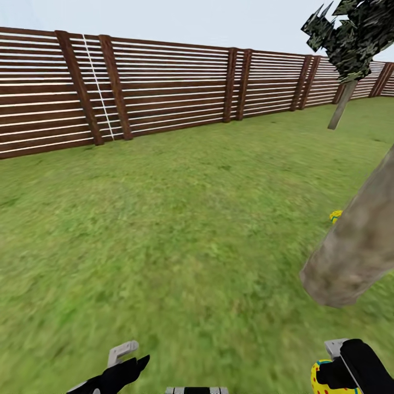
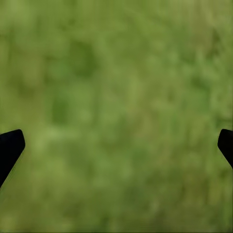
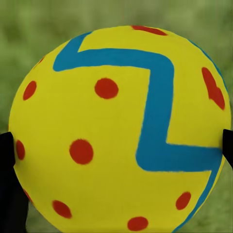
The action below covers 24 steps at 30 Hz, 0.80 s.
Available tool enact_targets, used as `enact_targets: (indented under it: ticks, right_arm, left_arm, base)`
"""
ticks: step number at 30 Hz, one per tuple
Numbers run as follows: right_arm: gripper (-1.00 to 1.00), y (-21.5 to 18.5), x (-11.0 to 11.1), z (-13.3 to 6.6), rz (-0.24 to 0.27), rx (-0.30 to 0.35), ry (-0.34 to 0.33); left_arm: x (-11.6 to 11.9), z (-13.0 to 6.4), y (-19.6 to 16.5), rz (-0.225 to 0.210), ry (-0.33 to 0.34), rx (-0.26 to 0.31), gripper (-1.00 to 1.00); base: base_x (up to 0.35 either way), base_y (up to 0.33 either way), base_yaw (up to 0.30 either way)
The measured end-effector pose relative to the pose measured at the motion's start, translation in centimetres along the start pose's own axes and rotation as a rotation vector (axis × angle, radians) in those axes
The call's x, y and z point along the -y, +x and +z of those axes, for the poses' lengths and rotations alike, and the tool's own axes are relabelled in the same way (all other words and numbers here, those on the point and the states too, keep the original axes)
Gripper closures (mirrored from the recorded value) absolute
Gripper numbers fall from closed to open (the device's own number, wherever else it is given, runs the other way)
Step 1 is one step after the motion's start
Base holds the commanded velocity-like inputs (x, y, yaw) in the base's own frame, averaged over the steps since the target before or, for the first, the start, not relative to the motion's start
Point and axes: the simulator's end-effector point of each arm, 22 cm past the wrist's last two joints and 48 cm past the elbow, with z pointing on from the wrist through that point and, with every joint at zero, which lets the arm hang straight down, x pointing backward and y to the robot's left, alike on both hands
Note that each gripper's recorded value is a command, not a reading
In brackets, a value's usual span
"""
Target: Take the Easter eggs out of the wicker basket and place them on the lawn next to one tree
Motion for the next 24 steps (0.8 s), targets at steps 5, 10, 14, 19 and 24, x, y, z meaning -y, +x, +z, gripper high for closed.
enact_targets:
  ticks: [5, 10, 14, 19, 24]
  right_arm:
    - [1.00, 0.5, -0.1, 0.7, -0.002, -0.020, -0.001]
    - [1.00, 0.9, -0.1, 1.4, -0.003, -0.038, -0.002]
    - [1.00, 1.4, -0.4, 1.9, -0.007, -0.054, -0.004]
    - [1.00, 1.9, -0.5, 2.6, -0.011, -0.074, -0.005]
    - [1.00, 2.4, -0.7, 3.2, -0.015, -0.094, -0.006]
  left_arm:
    - [-0.4, 0.4, 0.8, -0.006, -0.007, -0.018, -1.00]
    - [-0.8, 0.8, 1.6, -0.012, -0.014, -0.037, -1.00]
    - [-1.1, 1.1, 2.3, -0.015, -0.020, -0.053, -1.00]
    - [-1.4, 1.5, 3.1, -0.014, -0.027, -0.073, -1.00]
    - [-1.6, 1.9, 4.0, -0.019, -0.031, -0.093, -1.00]
  base:
    - [0.005, 0.000, 0.000]
    - [0.000, 0.000, 0.000]
    - [0.000, 0.000, 0.000]
    - [0.104, -0.058, 0.000]
    - [0.273, -0.147, 0.000]
